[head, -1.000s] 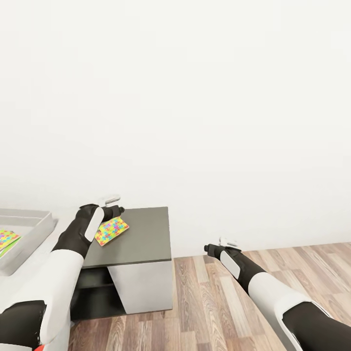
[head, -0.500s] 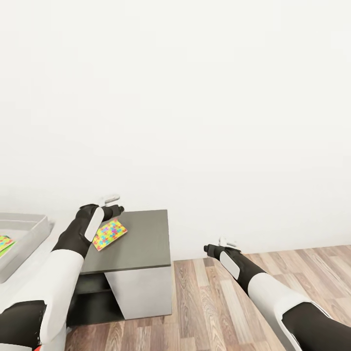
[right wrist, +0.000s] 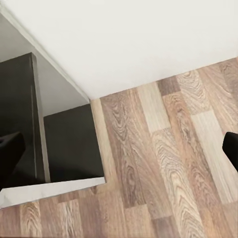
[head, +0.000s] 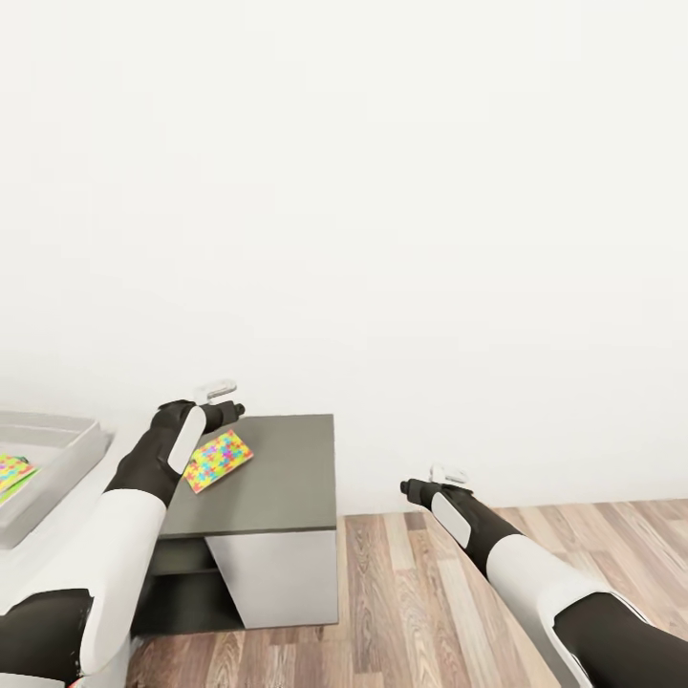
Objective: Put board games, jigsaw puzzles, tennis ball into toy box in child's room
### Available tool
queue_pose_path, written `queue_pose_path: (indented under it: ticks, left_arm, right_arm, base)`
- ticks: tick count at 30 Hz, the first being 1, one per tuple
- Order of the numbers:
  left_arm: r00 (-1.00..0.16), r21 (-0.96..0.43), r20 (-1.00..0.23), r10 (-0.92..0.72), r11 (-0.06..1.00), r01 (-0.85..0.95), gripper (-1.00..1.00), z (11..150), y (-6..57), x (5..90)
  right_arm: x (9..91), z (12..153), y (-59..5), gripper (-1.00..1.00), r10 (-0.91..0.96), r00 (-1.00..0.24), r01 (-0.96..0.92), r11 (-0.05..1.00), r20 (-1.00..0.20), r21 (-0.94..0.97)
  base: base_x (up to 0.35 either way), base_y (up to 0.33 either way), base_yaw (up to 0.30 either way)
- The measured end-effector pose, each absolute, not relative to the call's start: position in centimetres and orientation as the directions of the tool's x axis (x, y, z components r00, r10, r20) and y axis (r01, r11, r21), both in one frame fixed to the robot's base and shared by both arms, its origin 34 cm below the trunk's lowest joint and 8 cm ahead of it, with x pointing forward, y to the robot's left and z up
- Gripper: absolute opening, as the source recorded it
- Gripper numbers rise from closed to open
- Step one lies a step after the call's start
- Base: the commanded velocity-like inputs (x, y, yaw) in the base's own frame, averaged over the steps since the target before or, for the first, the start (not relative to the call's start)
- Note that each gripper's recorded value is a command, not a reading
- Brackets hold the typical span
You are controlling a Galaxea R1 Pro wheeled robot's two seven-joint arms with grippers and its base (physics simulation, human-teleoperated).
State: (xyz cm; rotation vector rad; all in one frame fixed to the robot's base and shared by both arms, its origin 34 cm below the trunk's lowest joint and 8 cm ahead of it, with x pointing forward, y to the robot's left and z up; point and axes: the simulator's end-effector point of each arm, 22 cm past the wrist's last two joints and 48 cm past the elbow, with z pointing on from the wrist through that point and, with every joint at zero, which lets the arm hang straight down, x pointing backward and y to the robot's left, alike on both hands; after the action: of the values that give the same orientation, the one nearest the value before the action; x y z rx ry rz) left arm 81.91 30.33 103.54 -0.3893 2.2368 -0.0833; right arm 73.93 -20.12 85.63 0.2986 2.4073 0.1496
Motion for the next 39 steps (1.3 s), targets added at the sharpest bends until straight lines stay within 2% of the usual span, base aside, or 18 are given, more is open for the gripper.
queue_pose_path:
  ticks: [9,24,30,39]
  left_arm:
    - [-0.597,-0.192,-0.742,-0.306,0.95,-0.248,1.0,103.55,30.2,81.93]
    - [-0.597,-0.192,-0.742,-0.305,0.95,-0.248,1.0,103.54,30.19,81.94]
    - [-0.597,-0.192,-0.742,-0.305,0.95,-0.248,1.0,103.55,30.18,81.93]
    - [-0.597,-0.191,-0.742,-0.305,0.95,-0.248,1.0,103.55,30.18,81.94]
  right_arm:
    - [73.93,85.62,-20.22,1.0,0.253,-0.731,0.174,0.967,-0.634,0.186]
    - [73.93,85.62,-20.28,1.0,0.253,-0.731,0.174,0.967,-0.634,0.186]
    - [73.94,85.62,-20.36,1.0,0.252,-0.731,0.173,0.967,-0.634,0.185]
    - [73.87,85.57,-20.33,1.0,0.251,-0.734,0.171,0.968,-0.631,0.185]
  base:
    - [0.001,-0.165,0.255]
    - [0.0,-0.113,0.075]
    - [0.0,-0.034,0.209]
    - [0.0,-0.004,0.045]
